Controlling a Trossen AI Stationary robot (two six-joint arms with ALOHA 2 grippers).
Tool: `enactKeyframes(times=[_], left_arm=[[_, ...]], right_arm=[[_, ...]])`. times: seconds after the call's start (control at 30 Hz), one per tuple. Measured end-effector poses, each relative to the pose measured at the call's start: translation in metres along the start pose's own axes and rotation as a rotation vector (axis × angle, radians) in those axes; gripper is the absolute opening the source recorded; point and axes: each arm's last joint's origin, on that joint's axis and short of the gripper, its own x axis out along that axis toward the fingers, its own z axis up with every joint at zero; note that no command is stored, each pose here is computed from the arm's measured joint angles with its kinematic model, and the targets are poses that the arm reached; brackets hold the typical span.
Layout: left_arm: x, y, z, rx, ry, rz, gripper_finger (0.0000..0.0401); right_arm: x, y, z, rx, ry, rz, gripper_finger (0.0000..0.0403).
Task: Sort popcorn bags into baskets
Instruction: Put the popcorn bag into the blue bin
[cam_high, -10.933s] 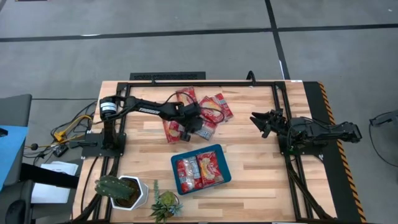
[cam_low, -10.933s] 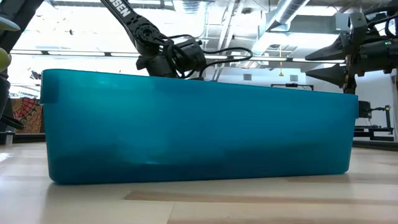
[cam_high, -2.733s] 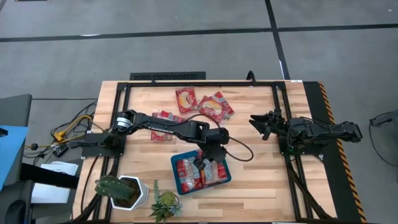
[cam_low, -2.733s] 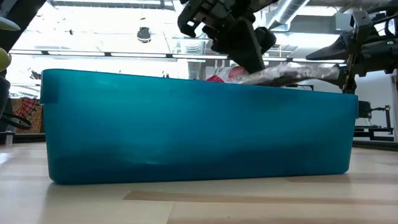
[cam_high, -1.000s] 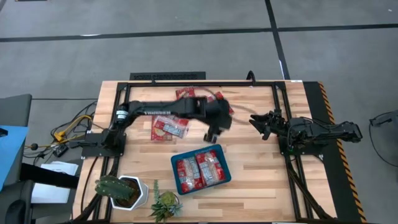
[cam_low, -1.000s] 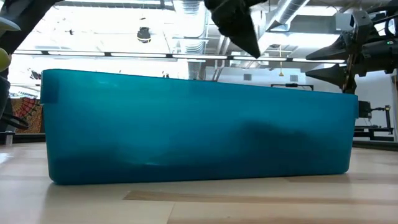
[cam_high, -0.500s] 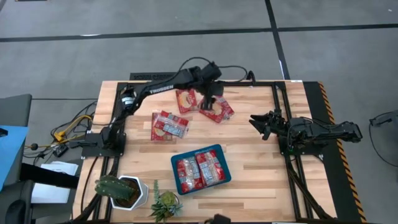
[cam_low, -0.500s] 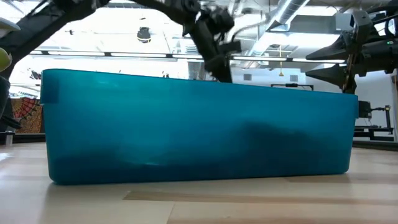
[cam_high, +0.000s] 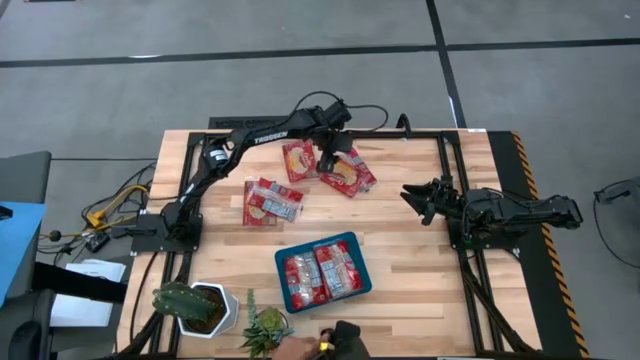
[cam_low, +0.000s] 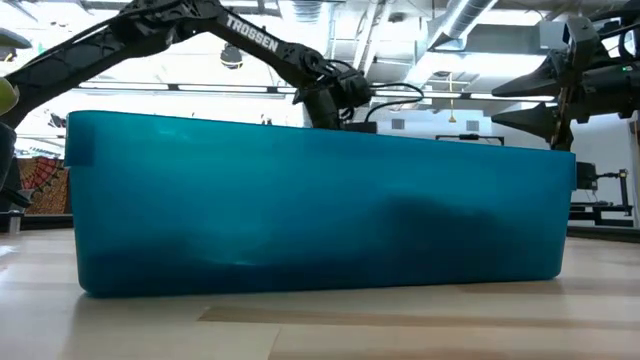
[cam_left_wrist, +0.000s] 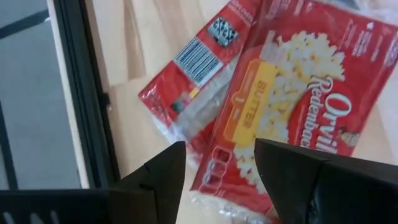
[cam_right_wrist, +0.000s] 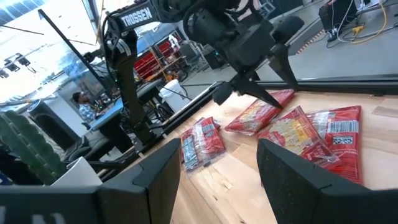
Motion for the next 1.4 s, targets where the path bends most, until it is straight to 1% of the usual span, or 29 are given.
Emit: enactKeyframes(times=[0.1, 0.23, 0.33, 0.47, 0.6, 0.67, 0.73, 0.83, 0.9, 0.97, 1.0, 1.07, 1.17, 1.23, 1.3, 1.4], left_arm=[[0.003, 0.002, -0.002, 0.021, -0.02, -0.016, 0.0181], [0.01, 0.003, -0.007, 0.016, -0.028, -0.043, 0.0181], [0.015, 0.001, -0.011, 0.009, -0.006, -0.076, 0.0181], [0.014, -0.002, -0.007, 0.01, -0.01, -0.074, 0.0181], [0.015, -0.009, -0.005, -0.081, 0.012, -0.102, 0.0181], [0.012, -0.014, -0.001, -0.128, 0.014, -0.107, 0.0181], [0.003, -0.017, 0.009, -0.16, 0.004, -0.108, 0.0181], [-0.03, -0.018, 0.037, -0.176, -0.055, -0.103, 0.0181], [-0.058, -0.017, 0.056, -0.182, -0.101, -0.086, 0.0181], [-0.085, -0.021, 0.064, -0.187, -0.165, -0.046, 0.0181], [-0.099, -0.023, 0.065, -0.19, -0.18, -0.016, 0.0181], [-0.139, -0.023, 0.07, -0.212, -0.252, 0.067, 0.0181], [-0.201, -0.022, 0.069, -0.323, -0.332, 0.143, 0.0181], [-0.227, -0.02, 0.064, -0.42, -0.374, 0.157, 0.0181], [-0.247, -0.02, 0.059, -0.496, -0.403, 0.164, 0.0181], [-0.276, -0.024, 0.052, -0.54, -0.432, 0.174, 0.0179]], right_arm=[[0.0, 0.0, 0.0, 0.0, 0.0, 0.0, 0.0234], [0.0, 0.0, 0.0, 0.001, 0.0, 0.0, 0.0234], [0.0, 0.0, 0.0, 0.015, 0.0, 0.0, 0.0234], [0.0, 0.0, 0.0, 0.016, 0.0, 0.0, 0.0234], [0.0, 0.0, 0.001, 0.019, -0.007, 0.003, 0.0234], [0.0, 0.001, 0.002, 0.029, -0.017, 0.01, 0.0234], [0.0, 0.002, 0.003, 0.03, -0.02, 0.01, 0.0234], [-0.002, 0.007, 0.013, -0.005, 0.017, -0.018, 0.0225], [-0.001, 0.011, 0.019, -0.079, 0.073, -0.054, 0.0213], [0.002, 0.016, 0.025, -0.163, 0.114, -0.095, 0.0198], [0.005, 0.021, 0.03, -0.202, 0.119, -0.104, 0.0189], [0.012, 0.028, 0.038, -0.258, 0.123, -0.144, 0.0171], [0.029, 0.032, 0.044, -0.296, 0.139, -0.289, 0.0141], [0.041, 0.031, 0.047, -0.297, 0.157, -0.382, 0.0118], [0.055, 0.027, 0.048, -0.311, 0.199, -0.445, 0.0093], [0.078, 0.019, 0.048, -0.316, 0.282, -0.517, 0.0051]])
